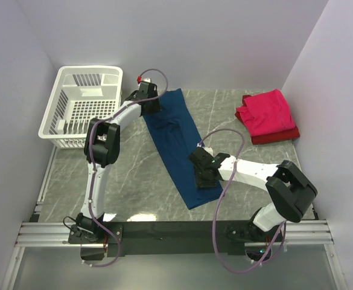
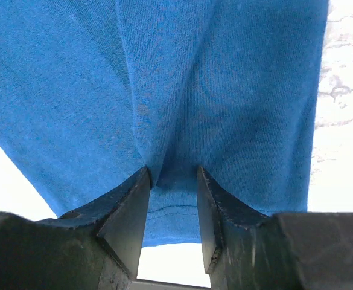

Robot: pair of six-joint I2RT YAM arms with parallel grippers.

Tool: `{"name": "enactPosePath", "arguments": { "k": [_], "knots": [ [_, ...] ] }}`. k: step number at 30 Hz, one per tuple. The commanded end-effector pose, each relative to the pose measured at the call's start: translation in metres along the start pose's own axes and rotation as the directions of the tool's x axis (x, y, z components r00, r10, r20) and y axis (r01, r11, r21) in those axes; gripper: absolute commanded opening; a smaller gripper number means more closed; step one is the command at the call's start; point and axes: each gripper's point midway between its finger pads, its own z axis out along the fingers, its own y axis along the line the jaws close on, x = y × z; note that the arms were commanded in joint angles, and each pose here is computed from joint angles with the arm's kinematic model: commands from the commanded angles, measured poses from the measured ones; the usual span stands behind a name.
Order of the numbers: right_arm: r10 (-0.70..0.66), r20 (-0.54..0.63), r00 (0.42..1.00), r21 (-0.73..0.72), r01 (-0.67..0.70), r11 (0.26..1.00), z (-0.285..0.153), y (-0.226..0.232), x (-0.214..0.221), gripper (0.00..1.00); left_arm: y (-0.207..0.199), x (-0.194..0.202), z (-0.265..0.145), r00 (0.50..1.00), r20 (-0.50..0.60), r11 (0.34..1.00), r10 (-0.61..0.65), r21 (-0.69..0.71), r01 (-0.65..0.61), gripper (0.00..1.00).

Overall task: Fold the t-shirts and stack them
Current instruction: Fold the tshirt

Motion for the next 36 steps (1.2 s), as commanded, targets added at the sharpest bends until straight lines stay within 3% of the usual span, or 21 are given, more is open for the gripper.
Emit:
{"name": "enactPosePath", "arguments": {
  "k": [1, 5, 11, 21, 30, 36],
  "knots": [
    [0.023, 0.029, 0.999, -0.021, -0.023, 1.0, 0.004, 0.006, -0.006, 0.44, -0.004, -0.007, -0.01, 1.0, 0.004, 1.0, 0.007, 0.0, -0.007, 0.58],
    [0.016, 0.013, 1.0, -0.015, -0.016, 1.0, 0.004, 0.006, 0.001, 0.43, -0.002, 0.017, 0.004, 0.998, -0.069, 1.0, 0.007, 0.0, -0.007, 0.57],
    [0.009, -0.037, 0.999, -0.05, -0.011, 0.999, 0.006, 0.014, 0.019, 0.43, -0.01, 0.028, 0.014, 0.996, -0.088, 0.999, -0.002, 0.038, 0.005, 0.57],
    [-0.063, -0.096, 0.993, -0.164, 0.046, 0.985, 0.005, 0.065, 0.036, 0.43, -0.069, 0.042, 0.028, 0.994, -0.086, 0.985, 0.064, 0.168, -0.049, 0.57],
    [-0.072, -0.086, 0.994, -0.174, 0.057, 0.983, 0.001, 0.088, 0.031, 0.43, -0.09, 0.019, 0.035, 0.998, 0.011, 0.969, 0.066, 0.238, -0.067, 0.59],
    [-0.044, 0.054, 0.998, -0.19, 0.053, 0.98, -0.037, 0.091, -0.001, 0.45, -0.103, -0.027, 0.013, 0.99, 0.123, 0.964, 0.065, 0.247, -0.094, 0.59]
  ]
}}
